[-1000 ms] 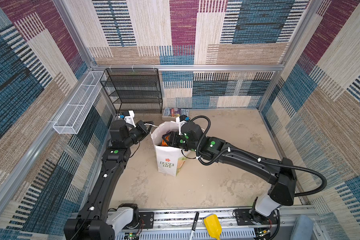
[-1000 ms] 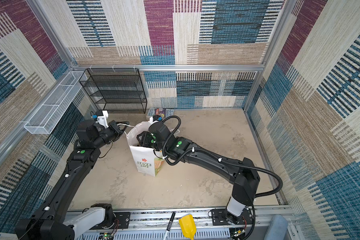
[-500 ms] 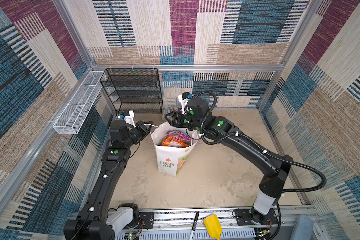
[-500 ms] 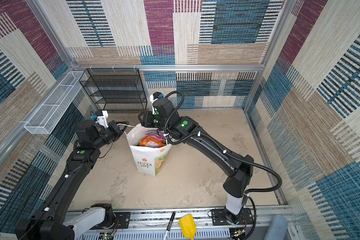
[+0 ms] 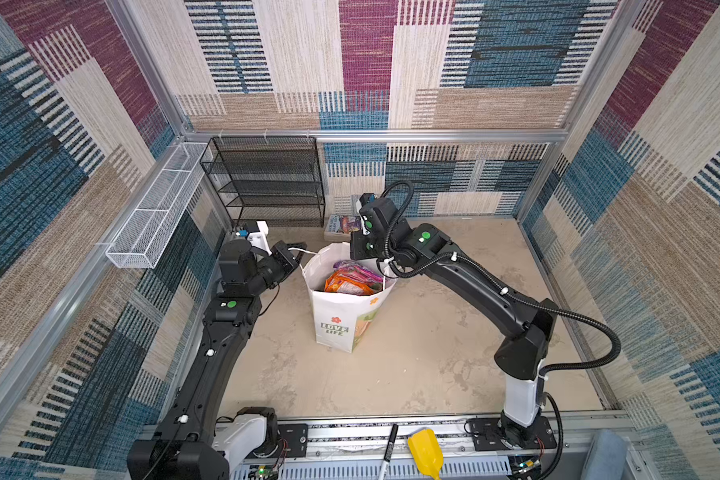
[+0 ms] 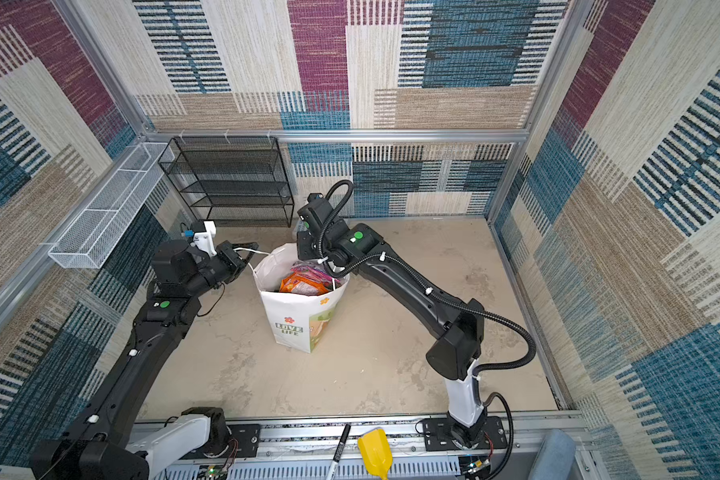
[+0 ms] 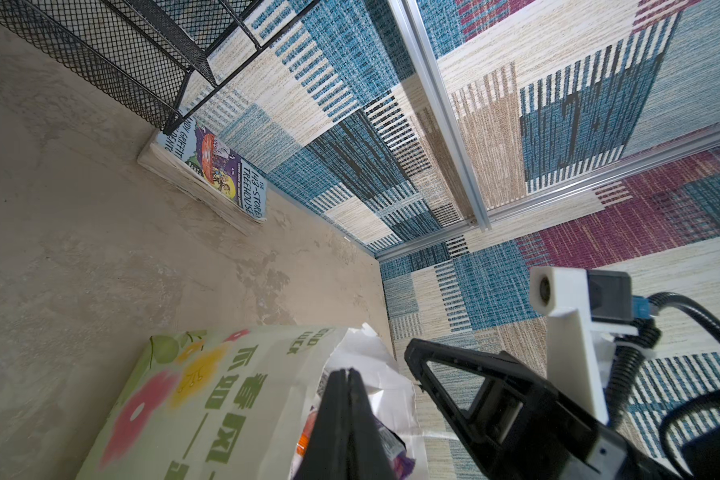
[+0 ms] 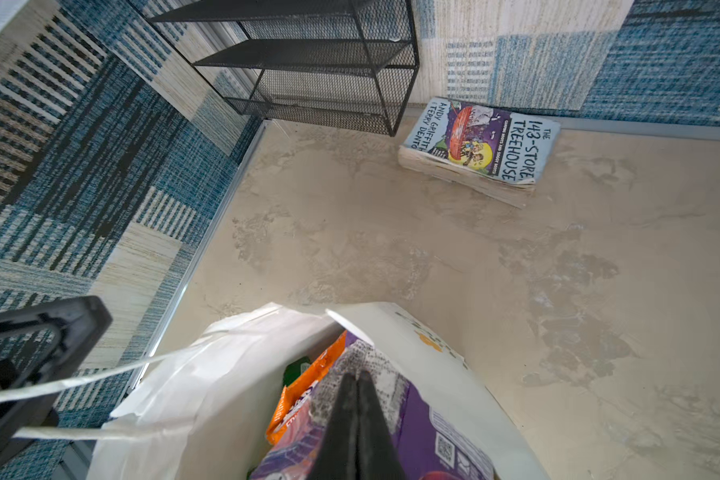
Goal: Place the snacks into the paper bag
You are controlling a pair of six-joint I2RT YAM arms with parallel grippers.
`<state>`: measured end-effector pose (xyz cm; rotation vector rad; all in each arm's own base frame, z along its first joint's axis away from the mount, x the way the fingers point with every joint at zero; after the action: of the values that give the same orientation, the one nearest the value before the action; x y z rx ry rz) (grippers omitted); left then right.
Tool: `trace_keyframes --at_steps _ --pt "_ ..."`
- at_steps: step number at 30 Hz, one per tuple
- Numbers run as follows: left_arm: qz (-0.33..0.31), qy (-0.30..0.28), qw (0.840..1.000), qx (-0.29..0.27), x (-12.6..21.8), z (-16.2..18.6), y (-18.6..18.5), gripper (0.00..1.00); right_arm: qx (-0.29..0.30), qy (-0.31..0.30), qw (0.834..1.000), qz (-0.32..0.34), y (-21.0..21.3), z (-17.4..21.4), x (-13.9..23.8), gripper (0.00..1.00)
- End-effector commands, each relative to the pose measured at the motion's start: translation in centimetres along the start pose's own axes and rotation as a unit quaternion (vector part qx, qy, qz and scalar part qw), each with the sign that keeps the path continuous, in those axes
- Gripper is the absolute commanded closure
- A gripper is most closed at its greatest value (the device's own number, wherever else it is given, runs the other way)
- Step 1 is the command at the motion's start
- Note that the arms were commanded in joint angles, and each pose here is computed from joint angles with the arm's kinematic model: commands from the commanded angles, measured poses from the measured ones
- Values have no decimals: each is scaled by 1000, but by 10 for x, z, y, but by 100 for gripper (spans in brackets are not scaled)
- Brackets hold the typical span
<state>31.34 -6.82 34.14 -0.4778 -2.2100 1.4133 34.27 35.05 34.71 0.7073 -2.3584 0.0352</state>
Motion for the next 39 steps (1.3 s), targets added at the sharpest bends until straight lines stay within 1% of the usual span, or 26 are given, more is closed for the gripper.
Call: trace_keyframes --at_steps 1,7,10,13,14,15,16,18,20,22,24,28,30,31,32,33,35,37,39 --pt "34 -11 999 -16 3 -5 -14 100 5 22 1000 6 -3 14 -9 95" --pt "32 -12 999 -16 2 -6 -14 100 -3 59 997 -41 6 51 -19 94" --pt "31 -12 999 -15 2 -6 -13 100 -3 75 994 -78 18 65 -22 92" --pt "31 -12 999 -15 2 -6 -13 100 -1 99 988 -117 28 78 -33 87" --pt "31 -11 999 -16 2 -6 -13 100 1 107 986 -124 30 82 -38 83" --pt "30 -11 999 -16 2 -6 -12 100 3 115 985 -129 32 84 -43 75" --pt "30 -12 999 -17 2 -6 -12 100 4 120 984 -133 33 85 -47 70" --pt "29 -12 999 -17 2 -6 -12 100 2 129 981 -142 35 84 -53 66" --pt "27 -12 999 -17 2 -6 -11 100 4 120 983 -137 36 75 -51 63" --pt "28 -13 999 -17 2 -6 -12 100 6 89 986 -138 37 55 -35 58" --pt "28 -12 999 -17 2 -6 -12 100 8 46 990 -136 37 31 -11 50" --pt "29 -12 999 -16 2 -6 -12 100 8 -54 990 -131 30 -9 61 28" --pt "30 -12 999 -17 2 -6 -13 100 1 -94 988 -126 21 -15 97 18" --pt "29 -12 999 -16 2 -6 -12 100 -4 -110 986 -122 16 -14 114 10" --pt "29 -13 999 -17 3 -6 -13 100 -12 -122 986 -115 8 -9 129 7" --pt "30 -13 999 -17 3 -6 -13 100 -23 -130 986 -106 1 -4 142 0" --pt "30 -13 999 -16 3 -6 -12 100 -48 -137 985 -91 -15 11 164 0" --pt "31 -12 999 -14 2 -6 -13 100 -70 -124 986 -88 -24 33 169 0" --pt "33 -12 999 -14 2 -6 -13 100 -87 -108 983 -116 -23 51 170 0"
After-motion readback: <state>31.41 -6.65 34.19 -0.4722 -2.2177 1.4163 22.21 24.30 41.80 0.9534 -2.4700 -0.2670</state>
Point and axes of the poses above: each gripper's point midway between its finger pads, its own x axis back along the fingers, its own y axis along the line the jaws close on, z = x × y, the point moved 6 cm from there along x, back along the fingers, and after that the axes turned 11 degrees about x, right-handed, at the moved point
